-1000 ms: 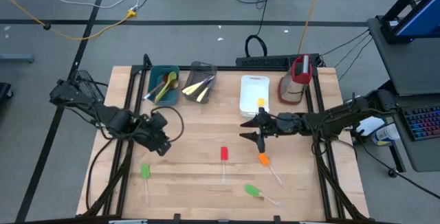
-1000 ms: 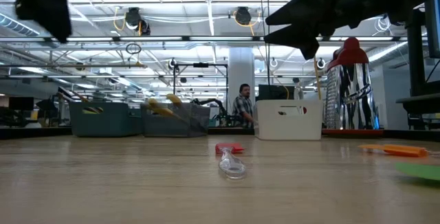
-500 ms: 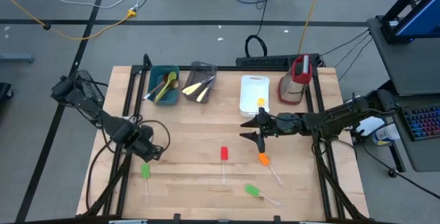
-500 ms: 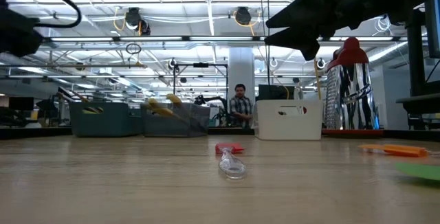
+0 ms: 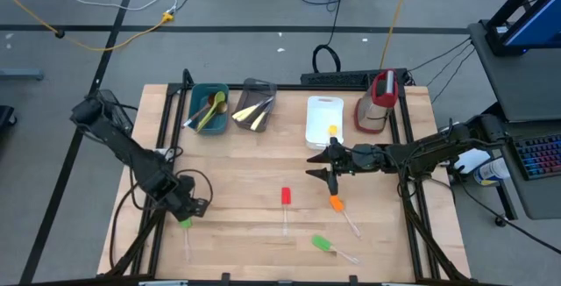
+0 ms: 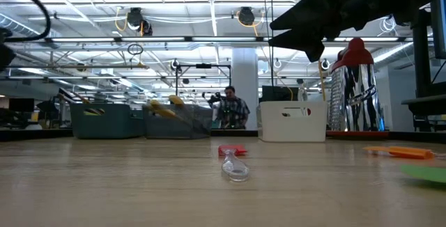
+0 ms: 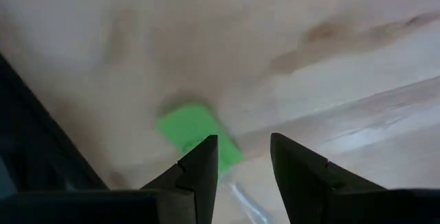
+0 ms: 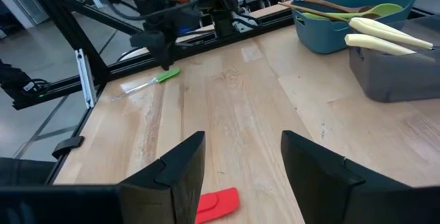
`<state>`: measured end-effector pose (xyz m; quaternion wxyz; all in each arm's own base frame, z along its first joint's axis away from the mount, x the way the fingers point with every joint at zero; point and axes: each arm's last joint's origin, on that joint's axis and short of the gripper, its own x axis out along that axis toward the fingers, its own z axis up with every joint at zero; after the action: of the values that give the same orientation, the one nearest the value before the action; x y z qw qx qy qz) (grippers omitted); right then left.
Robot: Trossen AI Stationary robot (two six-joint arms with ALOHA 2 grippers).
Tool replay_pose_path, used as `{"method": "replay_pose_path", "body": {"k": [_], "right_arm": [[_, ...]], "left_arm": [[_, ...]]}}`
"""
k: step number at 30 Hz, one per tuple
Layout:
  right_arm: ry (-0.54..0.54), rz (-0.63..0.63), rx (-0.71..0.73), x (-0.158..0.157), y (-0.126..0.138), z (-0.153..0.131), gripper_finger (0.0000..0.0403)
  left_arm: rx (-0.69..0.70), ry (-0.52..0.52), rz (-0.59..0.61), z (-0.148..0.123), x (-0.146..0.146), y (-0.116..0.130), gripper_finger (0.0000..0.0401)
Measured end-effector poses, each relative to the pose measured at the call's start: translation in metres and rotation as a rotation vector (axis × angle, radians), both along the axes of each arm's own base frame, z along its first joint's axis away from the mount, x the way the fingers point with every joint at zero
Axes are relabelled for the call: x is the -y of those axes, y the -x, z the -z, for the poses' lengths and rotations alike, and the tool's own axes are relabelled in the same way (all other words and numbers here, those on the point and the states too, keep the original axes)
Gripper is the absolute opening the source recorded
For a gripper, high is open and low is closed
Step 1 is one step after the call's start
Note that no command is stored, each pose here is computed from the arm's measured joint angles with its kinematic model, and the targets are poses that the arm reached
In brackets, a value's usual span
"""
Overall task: Pick & Place Kitchen Items
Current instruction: Put the left green spatula into the white bin
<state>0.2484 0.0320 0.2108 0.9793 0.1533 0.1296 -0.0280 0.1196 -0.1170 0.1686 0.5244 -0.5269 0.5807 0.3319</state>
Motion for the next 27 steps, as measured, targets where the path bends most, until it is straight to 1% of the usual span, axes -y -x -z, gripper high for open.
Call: {"method": "replay_pose_path", "body": {"k": [3, 9, 12, 19, 27], "right_arm": [[0.002, 0.0, 0.0, 0.0, 0.0, 0.0, 0.0183], [0.024, -0.006, -0.007, 0.0, 0.0, 0.001, 0.0181], [0.024, -0.006, -0.008, 0.0, 0.0, 0.001, 0.018], [0.024, -0.006, -0.007, 0.0, 0.0, 0.001, 0.0178], [0.024, -0.006, -0.008, 0.0, 0.0, 0.001, 0.0176]], "left_arm": [[-0.065, 0.038, -0.044, 0.005, 0.007, 0.002, 0.0136], [-0.156, 0.027, -0.185, 0.011, 0.014, 0.007, 0.0136], [-0.183, 0.015, -0.226, 0.014, 0.018, 0.009, 0.0136], [-0.21, 0.003, -0.268, 0.021, 0.026, 0.011, 0.0136], [-0.225, -0.032, -0.246, 0.03, 0.031, 0.009, 0.0136]]}}
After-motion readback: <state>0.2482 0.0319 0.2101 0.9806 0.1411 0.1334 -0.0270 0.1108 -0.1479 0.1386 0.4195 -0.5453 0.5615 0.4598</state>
